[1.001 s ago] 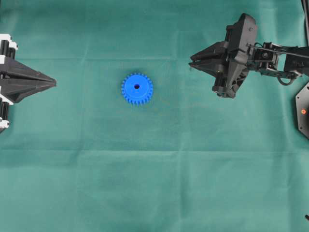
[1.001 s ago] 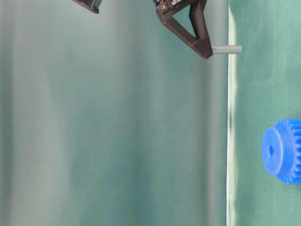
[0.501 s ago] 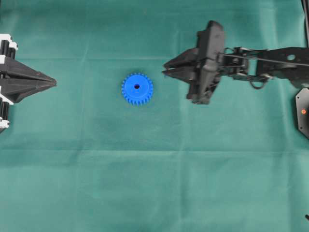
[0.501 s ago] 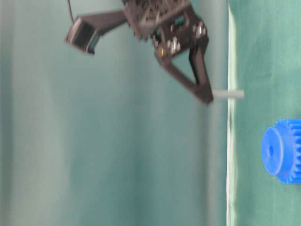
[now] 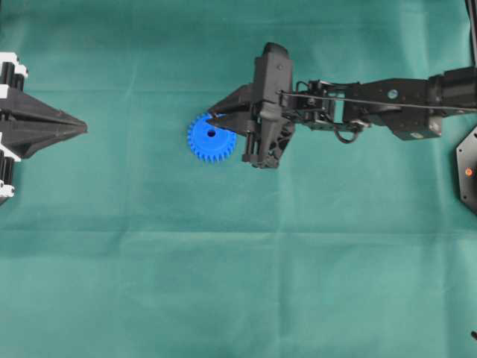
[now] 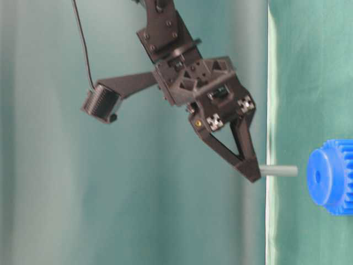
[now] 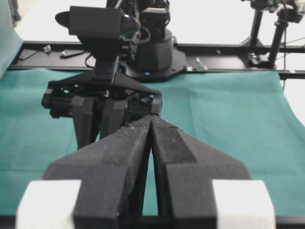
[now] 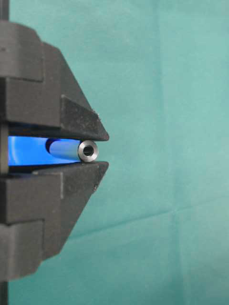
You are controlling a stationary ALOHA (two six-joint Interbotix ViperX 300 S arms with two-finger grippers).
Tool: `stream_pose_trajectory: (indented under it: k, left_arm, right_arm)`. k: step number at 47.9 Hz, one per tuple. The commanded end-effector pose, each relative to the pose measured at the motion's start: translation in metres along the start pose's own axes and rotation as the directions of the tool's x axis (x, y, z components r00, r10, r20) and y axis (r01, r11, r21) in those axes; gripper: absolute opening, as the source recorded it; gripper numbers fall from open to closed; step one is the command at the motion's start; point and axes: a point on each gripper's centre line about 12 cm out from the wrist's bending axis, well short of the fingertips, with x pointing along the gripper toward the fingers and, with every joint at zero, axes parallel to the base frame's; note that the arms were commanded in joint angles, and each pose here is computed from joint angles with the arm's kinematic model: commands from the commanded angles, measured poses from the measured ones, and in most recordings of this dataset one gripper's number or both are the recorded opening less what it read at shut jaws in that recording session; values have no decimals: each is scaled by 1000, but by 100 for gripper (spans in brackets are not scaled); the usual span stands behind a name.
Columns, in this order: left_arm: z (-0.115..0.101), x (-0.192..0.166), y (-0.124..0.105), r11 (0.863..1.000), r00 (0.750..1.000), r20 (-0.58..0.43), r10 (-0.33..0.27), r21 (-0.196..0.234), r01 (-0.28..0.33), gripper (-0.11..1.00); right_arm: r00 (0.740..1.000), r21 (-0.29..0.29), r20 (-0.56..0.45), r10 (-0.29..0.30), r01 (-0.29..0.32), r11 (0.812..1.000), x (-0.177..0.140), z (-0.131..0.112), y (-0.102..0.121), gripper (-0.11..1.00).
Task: Insert the shaft placed at a random location into the center hole of the medium gear at another random location.
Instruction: 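Carry the shaft left with the right gripper over the blue gear's hole, then lower the shaft into the blue gear's center hole with the right gripper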
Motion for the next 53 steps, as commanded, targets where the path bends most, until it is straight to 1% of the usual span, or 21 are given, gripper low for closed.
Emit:
stream_pose_trajectory:
  k: [1,6,25,42,53]
  left_arm:
    - [7,2,0,1000,1000,15,1,3,-1,0]
    - [7,2,0,1000,1000,15,1,3,-1,0]
    - [7,2,0,1000,1000,17,1,2,-1,0]
    - [7,2,0,1000,1000,18,1,3,-1,0]
    - [8,2,0,1000,1000,21,1,3,-1,0]
  right_arm:
    - [999,-9,43,5,-5,1000,2,18,3,13]
    - [999,-8,46,8,-7,1000,4,21,4,13]
    - [1000,-10,26,8,-8,1000,6,14,4,13]
    - [999,-4,-35,-6,6,1000,24,-13,-3,13]
    - [999,-1,-46,-7,7,1000,30,-22,-3,13]
